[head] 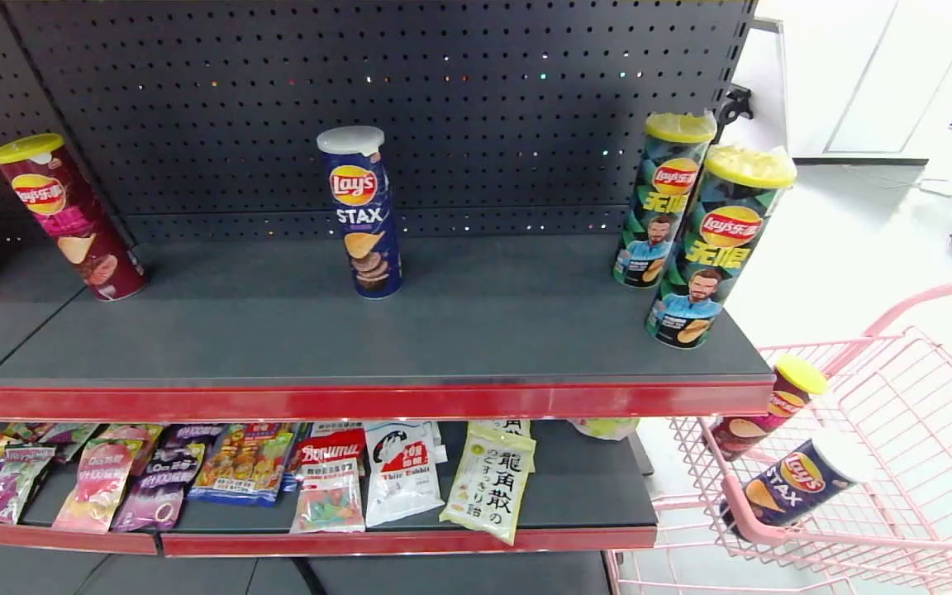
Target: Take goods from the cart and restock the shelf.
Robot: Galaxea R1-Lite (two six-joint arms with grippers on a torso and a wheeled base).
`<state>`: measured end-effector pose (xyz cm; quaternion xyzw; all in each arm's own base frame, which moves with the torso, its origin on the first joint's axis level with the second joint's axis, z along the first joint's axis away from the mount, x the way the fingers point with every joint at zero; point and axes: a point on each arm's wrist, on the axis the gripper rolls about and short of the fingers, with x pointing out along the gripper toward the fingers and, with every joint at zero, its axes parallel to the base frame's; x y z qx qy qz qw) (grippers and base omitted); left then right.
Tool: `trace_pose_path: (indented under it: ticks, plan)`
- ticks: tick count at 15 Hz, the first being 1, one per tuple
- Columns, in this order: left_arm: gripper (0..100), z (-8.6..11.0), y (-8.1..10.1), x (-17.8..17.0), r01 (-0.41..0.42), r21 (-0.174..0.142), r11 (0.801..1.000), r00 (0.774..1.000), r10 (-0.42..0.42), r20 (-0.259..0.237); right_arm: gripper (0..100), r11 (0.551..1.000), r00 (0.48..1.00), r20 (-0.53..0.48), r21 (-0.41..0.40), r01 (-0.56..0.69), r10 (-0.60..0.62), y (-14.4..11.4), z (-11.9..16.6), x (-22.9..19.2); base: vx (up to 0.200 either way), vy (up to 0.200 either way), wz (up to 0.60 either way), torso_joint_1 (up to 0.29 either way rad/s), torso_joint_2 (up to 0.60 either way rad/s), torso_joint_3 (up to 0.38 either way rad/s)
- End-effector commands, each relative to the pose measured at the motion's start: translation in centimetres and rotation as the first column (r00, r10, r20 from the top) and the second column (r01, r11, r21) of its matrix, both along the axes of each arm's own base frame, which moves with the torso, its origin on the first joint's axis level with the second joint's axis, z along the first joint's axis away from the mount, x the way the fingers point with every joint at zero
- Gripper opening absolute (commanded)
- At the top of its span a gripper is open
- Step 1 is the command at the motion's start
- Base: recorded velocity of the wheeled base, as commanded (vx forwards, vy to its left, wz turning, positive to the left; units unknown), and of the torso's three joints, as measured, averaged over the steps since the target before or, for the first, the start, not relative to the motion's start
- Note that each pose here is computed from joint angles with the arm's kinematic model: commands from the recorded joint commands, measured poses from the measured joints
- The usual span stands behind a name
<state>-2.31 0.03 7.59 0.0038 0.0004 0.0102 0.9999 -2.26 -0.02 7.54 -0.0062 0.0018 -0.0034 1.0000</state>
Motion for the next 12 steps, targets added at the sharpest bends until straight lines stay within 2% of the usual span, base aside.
trace_pose_path:
  ticks: [1, 2, 12]
  plan:
    - [100, 0.00, 0.00, 0.01, -0.001, 0.000, 1.000, 1.000, 0.001, -0.001, 100, 1.000, 1.000, 0.001, 0.000, -0.001, 0.001, 0.00, 0.00, -0.01, 0.000, -0.200, 0.00, 0.002, -0.01, -0.002]
    - [100, 0.00, 0.00, 0.01, 0.000, 0.002, 1.000, 1.000, 0.000, -0.001, 100, 1.000, 1.000, 0.001, 0.002, -0.001, 0.001, 0.00, 0.00, -0.01, 0.000, -0.200, 0.00, -0.002, 0.00, 0.002]
    - [100, 0.00, 0.00, 0.01, -0.001, 0.000, 1.000, 1.000, 0.001, -0.001, 100, 1.000, 1.000, 0.001, 0.002, -0.001, 0.001, 0.00, 0.00, -0.01, 0.000, 0.000, -0.60, 0.001, 0.00, 0.002]
